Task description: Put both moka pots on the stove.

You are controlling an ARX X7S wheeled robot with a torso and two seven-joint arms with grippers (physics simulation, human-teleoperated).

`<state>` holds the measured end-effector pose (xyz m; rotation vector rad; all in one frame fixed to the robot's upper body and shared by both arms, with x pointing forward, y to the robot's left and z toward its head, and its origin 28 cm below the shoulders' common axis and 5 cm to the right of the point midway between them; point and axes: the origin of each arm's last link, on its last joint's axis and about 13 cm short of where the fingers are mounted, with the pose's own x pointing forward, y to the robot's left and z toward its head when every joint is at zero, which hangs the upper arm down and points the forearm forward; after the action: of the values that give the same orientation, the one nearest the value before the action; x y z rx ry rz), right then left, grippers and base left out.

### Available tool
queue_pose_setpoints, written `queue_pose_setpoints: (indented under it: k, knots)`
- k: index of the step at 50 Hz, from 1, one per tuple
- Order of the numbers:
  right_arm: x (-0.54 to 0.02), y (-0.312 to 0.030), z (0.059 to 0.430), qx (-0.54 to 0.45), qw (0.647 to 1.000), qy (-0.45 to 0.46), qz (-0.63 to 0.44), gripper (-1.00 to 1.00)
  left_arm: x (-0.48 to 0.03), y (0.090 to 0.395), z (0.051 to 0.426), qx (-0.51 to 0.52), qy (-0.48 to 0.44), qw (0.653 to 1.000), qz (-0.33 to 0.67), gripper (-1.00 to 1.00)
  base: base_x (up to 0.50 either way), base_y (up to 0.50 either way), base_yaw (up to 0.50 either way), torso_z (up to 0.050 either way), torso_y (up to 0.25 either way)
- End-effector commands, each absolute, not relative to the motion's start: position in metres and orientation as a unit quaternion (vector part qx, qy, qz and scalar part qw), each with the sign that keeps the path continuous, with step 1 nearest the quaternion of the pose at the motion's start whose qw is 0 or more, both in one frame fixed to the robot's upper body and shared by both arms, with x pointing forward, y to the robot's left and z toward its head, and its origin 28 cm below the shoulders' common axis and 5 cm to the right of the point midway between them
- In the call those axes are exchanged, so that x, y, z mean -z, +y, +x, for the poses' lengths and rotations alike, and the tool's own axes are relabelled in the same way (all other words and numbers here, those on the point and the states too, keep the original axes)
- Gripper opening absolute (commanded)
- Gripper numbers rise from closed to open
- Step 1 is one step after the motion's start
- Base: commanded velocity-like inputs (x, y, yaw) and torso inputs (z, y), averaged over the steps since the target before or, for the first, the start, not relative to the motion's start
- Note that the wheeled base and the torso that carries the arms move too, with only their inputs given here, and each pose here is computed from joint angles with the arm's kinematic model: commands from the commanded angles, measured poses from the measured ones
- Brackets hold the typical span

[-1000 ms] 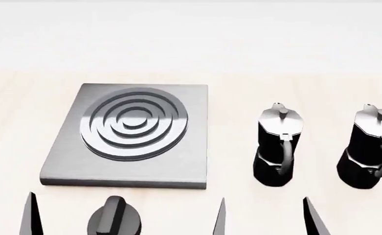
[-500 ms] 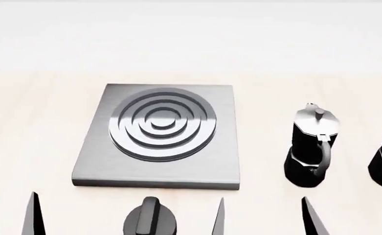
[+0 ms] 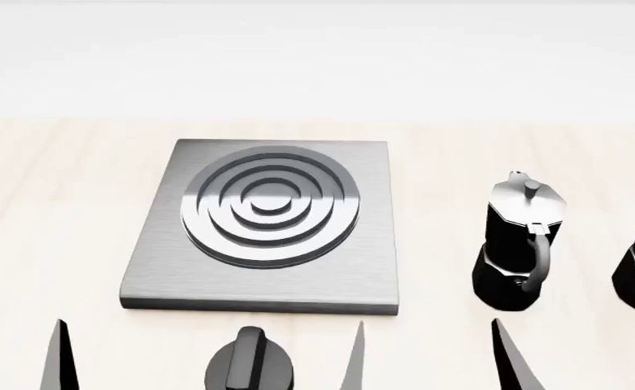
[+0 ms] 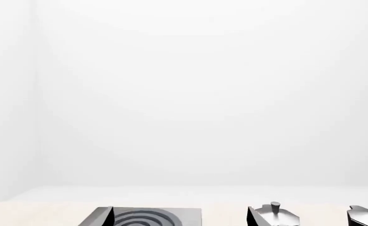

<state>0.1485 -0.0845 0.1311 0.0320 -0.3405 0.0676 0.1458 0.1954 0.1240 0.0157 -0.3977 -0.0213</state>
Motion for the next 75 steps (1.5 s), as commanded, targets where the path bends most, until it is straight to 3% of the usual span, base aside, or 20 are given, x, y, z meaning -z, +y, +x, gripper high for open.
queue_pose_setpoints:
  k: [1, 17, 22, 33, 44, 53, 75]
  knots:
    - [-0.150, -0.079, 0.160, -0.019, 0.983, -0.181, 0.012, 1.00, -0.122, 0.196, 0.147, 0.010, -0.195, 0.981, 0.007, 1.00, 0.00, 0.00, 0.00, 0.000, 0.000]
    - [-0.205, -0.099, 0.214, -0.043, 0.984, -0.170, 0.017, 1.00, -0.124, 0.198, 0.147, 0.004, -0.196, 0.981, 0.005, 1.00, 0.00, 0.00, 0.00, 0.000, 0.000]
    - [-0.209, -0.113, 0.234, -0.027, 0.982, -0.184, -0.041, 1.00, -0.124, 0.199, 0.147, 0.001, -0.196, 0.981, 0.004, 1.00, 0.00, 0.00, 0.00, 0.000, 0.000]
    - [-0.213, -0.141, 0.255, -0.044, 0.991, -0.109, -0.056, 1.00, -0.123, 0.199, 0.148, 0.001, -0.195, 0.981, 0.006, 1.00, 0.00, 0.00, 0.00, 0.000, 0.000]
    - [-0.222, -0.172, 0.257, -0.039, 0.998, -0.048, -0.034, 1.00, -0.122, 0.198, 0.149, 0.003, -0.193, 0.981, 0.008, 1.00, 0.00, 0.00, 0.00, 0.000, 0.000]
    - [-0.223, -0.193, 0.251, -0.048, 0.996, 0.062, -0.035, 1.00, -0.121, 0.198, 0.149, 0.002, -0.192, 0.981, 0.008, 1.00, 0.00, 0.00, 0.00, 0.000, 0.000]
    - [-0.213, -0.208, 0.278, -0.051, 0.985, 0.154, -0.052, 1.00, -0.121, 0.197, 0.148, 0.000, -0.192, 0.981, 0.014, 1.00, 0.00, 0.00, 0.00, 0.000, 0.000]
